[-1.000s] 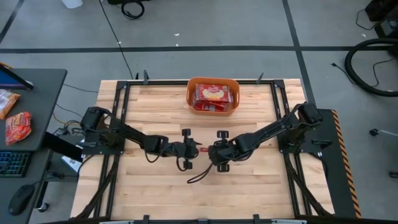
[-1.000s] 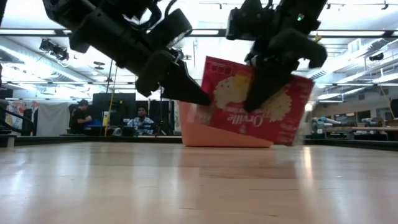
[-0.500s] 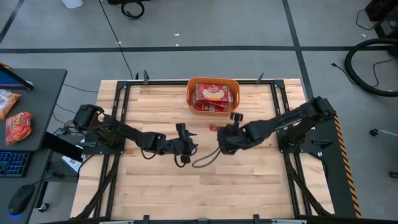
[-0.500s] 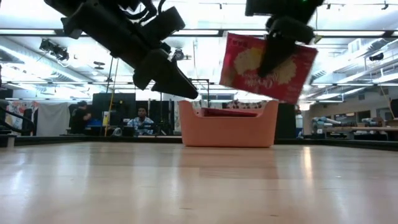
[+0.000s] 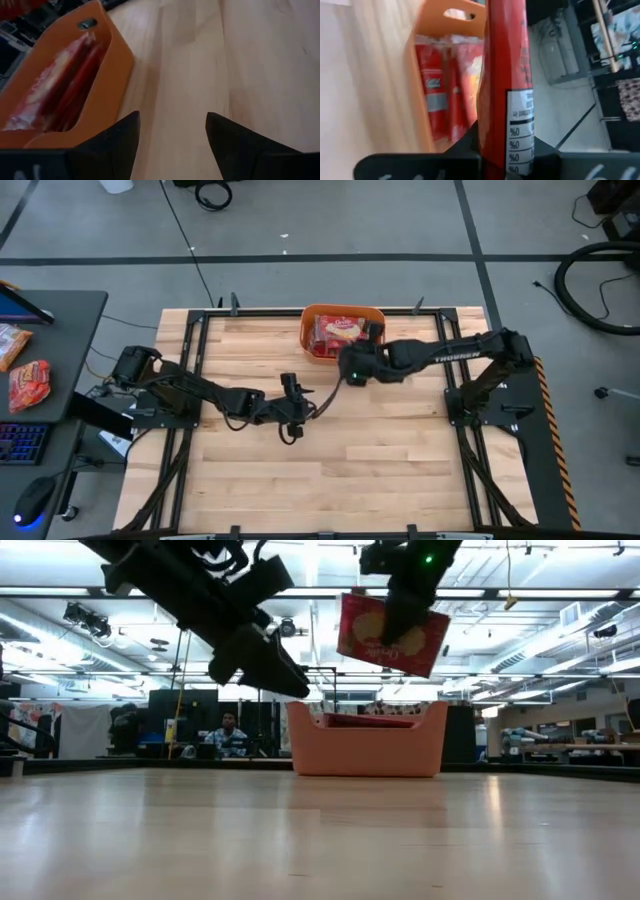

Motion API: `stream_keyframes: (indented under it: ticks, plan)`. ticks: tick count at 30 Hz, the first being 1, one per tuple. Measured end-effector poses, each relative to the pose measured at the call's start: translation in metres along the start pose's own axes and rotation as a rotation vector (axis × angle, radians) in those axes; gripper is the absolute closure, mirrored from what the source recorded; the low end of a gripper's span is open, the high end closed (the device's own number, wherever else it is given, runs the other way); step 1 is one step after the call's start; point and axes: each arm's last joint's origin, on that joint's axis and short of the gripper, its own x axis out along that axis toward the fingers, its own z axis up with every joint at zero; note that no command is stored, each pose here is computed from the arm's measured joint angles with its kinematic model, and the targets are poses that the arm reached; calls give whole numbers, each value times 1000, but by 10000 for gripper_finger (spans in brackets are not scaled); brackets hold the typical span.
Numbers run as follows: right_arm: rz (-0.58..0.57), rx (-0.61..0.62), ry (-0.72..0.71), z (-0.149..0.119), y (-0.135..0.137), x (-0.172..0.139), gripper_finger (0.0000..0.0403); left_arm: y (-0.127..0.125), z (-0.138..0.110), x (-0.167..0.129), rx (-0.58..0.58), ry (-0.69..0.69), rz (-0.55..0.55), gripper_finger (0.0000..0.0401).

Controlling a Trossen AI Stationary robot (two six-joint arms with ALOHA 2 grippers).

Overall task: Sort popcorn bags into baskets
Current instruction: Put the red popcorn bag into the orange bin

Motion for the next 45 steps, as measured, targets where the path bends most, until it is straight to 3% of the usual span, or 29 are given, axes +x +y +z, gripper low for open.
stream_keyframes:
  ticks: [10, 23, 29, 37, 45]
  plan:
    - [-18, -37, -62, 14, -38, 43, 372, 15, -10, -23, -17, -104, -3, 170]
    - [-44, -257, 66, 10, -11, 143, 371, 35, -39, -64, -82, -214, -72, 170]
    - [-1, -287, 119, -1, -10, 172, 349, 44, -58, -80, -149, -287, -79, 170]
    - [9, -257, 142, -2, -3, 166, 270, 51, -75, -97, -236, -345, -85, 170]
    - [4, -211, 75, 8, -7, 116, 233, 54, -85, -103, -288, -346, -84, 170]
